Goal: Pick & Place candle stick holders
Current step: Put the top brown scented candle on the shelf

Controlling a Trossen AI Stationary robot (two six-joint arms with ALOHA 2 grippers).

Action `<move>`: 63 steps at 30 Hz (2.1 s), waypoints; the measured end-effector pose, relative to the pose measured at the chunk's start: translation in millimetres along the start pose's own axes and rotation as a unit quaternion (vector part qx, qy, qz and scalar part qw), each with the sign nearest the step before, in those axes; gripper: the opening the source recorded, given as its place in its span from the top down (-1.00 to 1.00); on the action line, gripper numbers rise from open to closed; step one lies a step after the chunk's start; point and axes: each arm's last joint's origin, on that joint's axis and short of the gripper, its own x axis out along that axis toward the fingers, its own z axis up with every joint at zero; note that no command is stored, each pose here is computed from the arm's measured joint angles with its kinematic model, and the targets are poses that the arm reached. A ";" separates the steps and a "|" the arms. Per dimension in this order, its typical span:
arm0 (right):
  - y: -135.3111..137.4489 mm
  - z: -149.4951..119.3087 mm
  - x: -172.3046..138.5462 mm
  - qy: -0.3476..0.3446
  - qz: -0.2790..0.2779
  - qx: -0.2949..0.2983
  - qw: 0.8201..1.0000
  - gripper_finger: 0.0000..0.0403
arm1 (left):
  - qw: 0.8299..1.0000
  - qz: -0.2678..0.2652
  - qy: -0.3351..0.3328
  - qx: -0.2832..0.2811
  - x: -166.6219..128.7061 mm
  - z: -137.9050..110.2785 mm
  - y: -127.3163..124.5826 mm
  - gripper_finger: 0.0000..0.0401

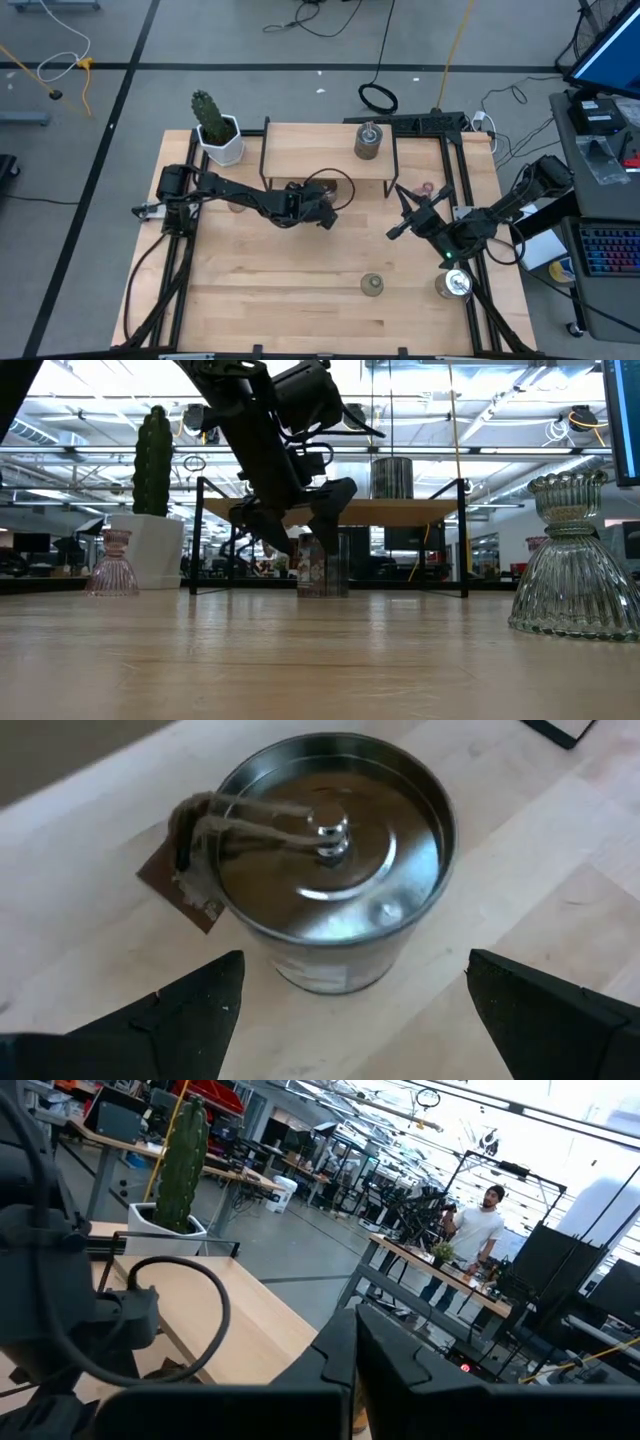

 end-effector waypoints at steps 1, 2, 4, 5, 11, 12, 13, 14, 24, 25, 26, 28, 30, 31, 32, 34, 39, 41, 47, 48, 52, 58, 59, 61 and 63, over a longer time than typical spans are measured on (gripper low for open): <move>0.0 0.0 0.0 0.000 0.000 0.000 1.000 1.00 | 1.000 -0.006 0.001 0.003 0.8 1.2 0.1 -0.89; 0.0 0.0 0.0 0.000 0.000 0.000 1.000 0.99 | 1.000 -0.014 0.004 0.006 1.4 2.3 0.0 -0.89; 0.0 0.0 0.0 0.000 0.000 0.000 1.000 0.99 | 1.000 -0.026 0.007 0.009 3.2 4.8 0.7 -0.89; 0.0 0.0 0.0 0.000 0.000 0.000 1.000 0.99 | 0.999 -0.029 0.008 0.010 3.7 5.5 1.0 -0.89; 0.0 0.0 0.0 0.000 0.000 0.004 1.000 0.99 | 0.999 -0.031 0.017 0.007 8.8 10.4 7.3 -0.89; 0.0 0.0 0.0 0.000 0.000 0.004 1.000 0.99 | 0.999 -0.035 0.021 0.006 9.5 10.9 7.9 -0.89; 0.0 0.0 0.0 0.000 0.000 0.004 1.000 1.00 | 0.999 -0.039 0.026 0.006 10.1 11.3 8.5 -0.89; 0.0 0.0 0.0 0.000 0.000 0.004 1.000 1.00 | 0.999 -0.042 0.029 0.005 10.7 11.8 9.3 -0.89; -0.4 -0.3 2.4 0.002 -0.005 0.005 1.000 1.00 | 0.999 -0.040 0.027 0.011 11.0 12.2 9.7 -0.89; -0.4 -0.3 2.5 0.002 -0.005 0.005 1.000 1.00 | 0.999 -0.040 0.027 0.013 11.0 12.2 9.7 -0.89; -0.4 -0.3 2.5 0.002 -0.005 0.005 1.000 1.00 | 0.999 -0.040 0.027 0.015 11.0 12.3 9.7 -0.89; -0.4 -0.3 2.5 0.002 -0.005 0.005 1.000 1.00 | 0.999 -0.038 0.026 0.016 11.0 12.3 9.8 -0.89; -0.4 -0.3 2.4 0.002 -0.005 0.005 1.000 1.00 | 0.999 -0.037 0.024 0.017 11.1 12.5 10.0 -0.89; -0.4 -0.3 2.4 0.002 -0.005 0.005 1.000 1.00 | 0.999 -0.036 0.023 0.017 11.2 12.7 10.2 -0.89; -0.4 -0.3 2.4 0.003 -0.005 0.004 1.000 1.00 | 0.999 -0.035 0.023 0.017 11.1 12.6 10.2 -0.89; -0.4 -0.3 2.4 0.002 -0.005 0.005 1.000 1.00 | 0.999 -0.036 0.023 0.017 11.0 12.6 10.0 -0.89; -0.4 -0.3 2.4 0.002 -0.005 0.004 1.000 1.00 | 0.999 -0.039 0.019 0.009 11.0 13.5 9.3 -0.89; -0.4 -0.3 2.4 0.002 -0.005 0.004 1.000 1.00 | 0.999 -0.043 0.014 0.002 11.0 14.7 8.4 -0.89; -0.4 -0.3 2.4 0.003 -0.005 0.004 1.000 1.00 | 0.998 -0.061 -0.008 -0.013 10.3 19.2 4.4 -0.89; -0.4 -0.3 2.4 0.003 -0.005 0.004 1.000 1.00 | 0.998 -0.062 -0.008 -0.014 10.2 19.2 4.3 -0.89; -0.4 -0.3 2.4 0.003 -0.005 0.005 1.000 1.00 | 0.998 -0.062 -0.009 -0.013 9.8 19.0 3.7 -0.89; -0.4 -0.3 2.4 0.003 -0.005 0.005 1.000 1.00 | 0.998 -0.064 -0.012 -0.026 9.4 19.6 3.2 -0.89; -0.4 -0.3 2.4 0.003 -0.005 0.004 1.000 1.00 | 0.997 -0.064 -0.012 -0.027 9.3 19.6 3.1 -0.89; -0.4 -0.3 2.4 0.003 -0.005 0.004 1.000 1.00 | 0.997 -0.065 -0.012 -0.030 8.9 19.1 2.5 -0.89; -0.4 -0.3 2.4 0.003 -0.005 0.005 1.000 1.00 | 0.997 -0.067 -0.011 -0.034 8.1 18.3 1.4 -0.89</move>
